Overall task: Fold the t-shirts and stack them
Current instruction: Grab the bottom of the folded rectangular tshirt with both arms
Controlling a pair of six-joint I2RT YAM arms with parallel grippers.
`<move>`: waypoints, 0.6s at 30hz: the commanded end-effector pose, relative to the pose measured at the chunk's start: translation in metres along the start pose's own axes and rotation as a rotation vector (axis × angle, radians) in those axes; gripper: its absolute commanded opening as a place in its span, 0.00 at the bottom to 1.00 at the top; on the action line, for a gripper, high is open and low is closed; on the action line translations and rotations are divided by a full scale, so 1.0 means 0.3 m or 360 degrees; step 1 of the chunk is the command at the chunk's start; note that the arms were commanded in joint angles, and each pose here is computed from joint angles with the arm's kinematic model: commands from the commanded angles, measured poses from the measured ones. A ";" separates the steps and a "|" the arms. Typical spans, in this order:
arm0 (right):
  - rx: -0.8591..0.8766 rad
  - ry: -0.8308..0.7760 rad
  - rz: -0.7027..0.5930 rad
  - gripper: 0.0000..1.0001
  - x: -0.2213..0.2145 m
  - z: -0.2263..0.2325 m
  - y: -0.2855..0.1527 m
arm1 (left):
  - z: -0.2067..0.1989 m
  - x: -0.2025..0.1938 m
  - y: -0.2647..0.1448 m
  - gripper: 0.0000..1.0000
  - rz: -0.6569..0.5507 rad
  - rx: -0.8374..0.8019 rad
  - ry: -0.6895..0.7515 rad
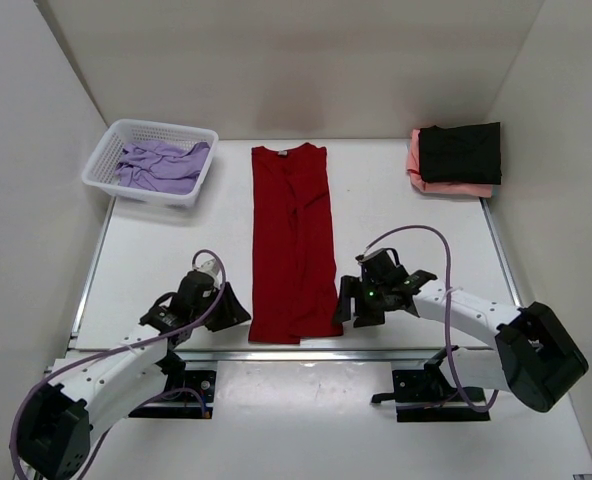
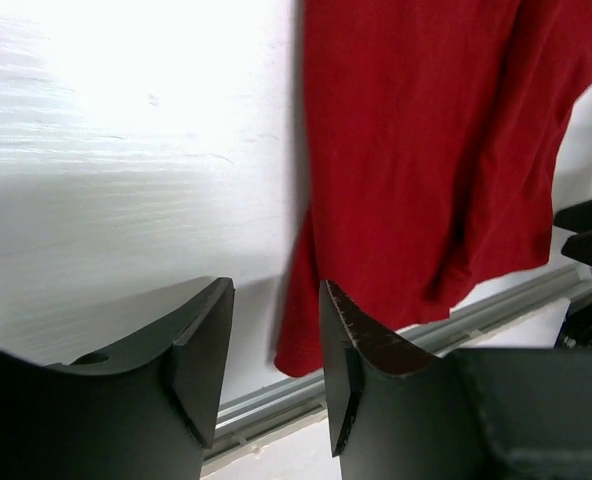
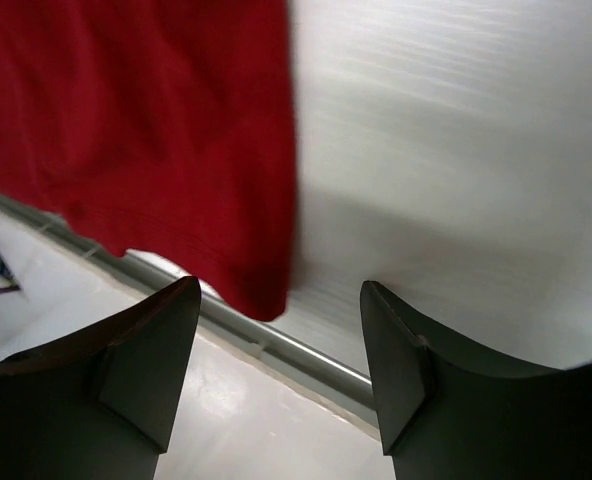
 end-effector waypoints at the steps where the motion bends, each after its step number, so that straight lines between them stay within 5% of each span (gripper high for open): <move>1: 0.0055 -0.0001 0.0045 0.62 -0.018 0.020 0.029 | -0.018 -0.008 0.007 0.50 -0.0021 -0.0051 -0.0001; 8: 0.0070 -0.0039 0.0121 0.57 -0.061 0.034 0.057 | -0.054 -0.038 0.027 0.50 0.0002 -0.0149 -0.0027; 13: 0.0048 -0.0029 0.0174 0.41 -0.080 0.028 0.072 | -0.062 -0.051 0.033 0.46 -0.0040 -0.0209 -0.0057; 15: 0.0063 -0.0053 0.0175 0.28 -0.081 0.032 0.069 | -0.064 -0.066 0.035 0.40 -0.0007 -0.0217 -0.0036; 16: 0.0051 -0.0050 0.0185 0.13 -0.087 0.029 0.070 | -0.065 -0.072 0.037 0.37 0.0013 -0.0215 -0.0023; 17: 0.0061 -0.0059 0.0208 0.01 -0.089 0.032 0.068 | -0.070 -0.072 0.033 0.29 0.0020 -0.0225 -0.0017; 18: 0.0060 -0.0057 0.0217 0.00 -0.091 0.031 0.063 | -0.072 -0.078 0.032 0.17 0.0043 -0.0223 -0.0018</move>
Point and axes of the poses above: each gripper's point midway between its finger pads, its own y axis out along the fingers, its own z axis along the line the jaws close on, x = y × z, the point moved 9 cm from there along -y, back along the fingers, and after that the axes turned 8 degrees about y, right-handed, at the moved point
